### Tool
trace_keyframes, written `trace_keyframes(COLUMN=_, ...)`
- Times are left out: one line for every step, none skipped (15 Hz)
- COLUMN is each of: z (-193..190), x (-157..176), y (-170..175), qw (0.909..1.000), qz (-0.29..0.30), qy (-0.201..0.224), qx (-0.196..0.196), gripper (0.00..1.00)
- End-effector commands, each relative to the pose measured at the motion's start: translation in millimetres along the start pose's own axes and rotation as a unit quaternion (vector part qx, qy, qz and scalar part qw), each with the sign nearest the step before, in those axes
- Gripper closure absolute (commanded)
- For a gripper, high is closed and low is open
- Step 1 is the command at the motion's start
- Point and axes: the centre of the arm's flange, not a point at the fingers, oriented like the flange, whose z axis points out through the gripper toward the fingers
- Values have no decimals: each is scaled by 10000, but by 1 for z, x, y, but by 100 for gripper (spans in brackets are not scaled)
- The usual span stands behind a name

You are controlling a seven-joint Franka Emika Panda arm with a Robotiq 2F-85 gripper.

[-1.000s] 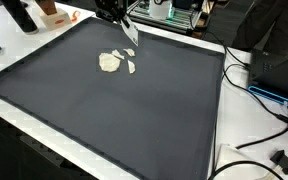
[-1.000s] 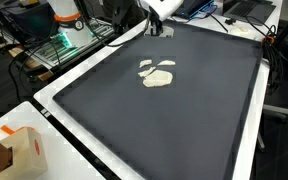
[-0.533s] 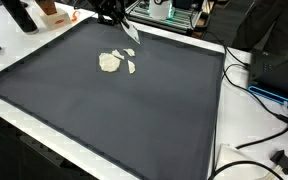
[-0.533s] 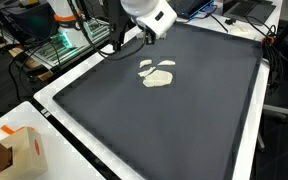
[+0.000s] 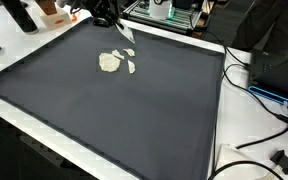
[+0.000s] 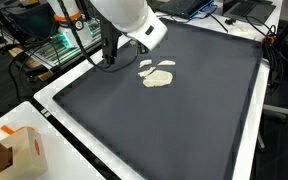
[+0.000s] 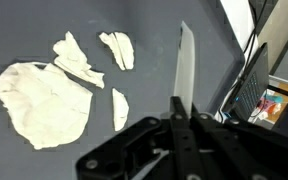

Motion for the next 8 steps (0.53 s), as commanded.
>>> trace_keyframes(z=-6, x=-14, y=15, qw=10000, qz=-32, qy=-27, qx=87, gripper=99)
trace_keyframes(z=-6, x=-16, y=18, qw=10000, qz=-7, qy=-14, qx=90, gripper=99)
trace_keyframes(z=-7, x=-19, y=20, qw=10000, qz=15, qy=-9, qx=90, gripper=99)
trace_keyframes(z=-7, x=-20, y=22, qw=9999, qz=60, qy=12, qx=98, gripper=99)
trace_keyframes(z=-8, x=-22, y=23, qw=9997, qz=137, qy=119, qx=149, gripper=99)
trace_keyframes(z=-9, x=-23, y=24, qw=9996, qz=190, qy=160, qx=163, gripper=99)
trace_keyframes(z=-10, x=-25, y=24, qw=9994, qz=245, qy=186, qx=174, gripper=99)
trace_keyframes(z=-11, x=-26, y=25, qw=9992, qz=323, qy=195, qx=161, gripper=99)
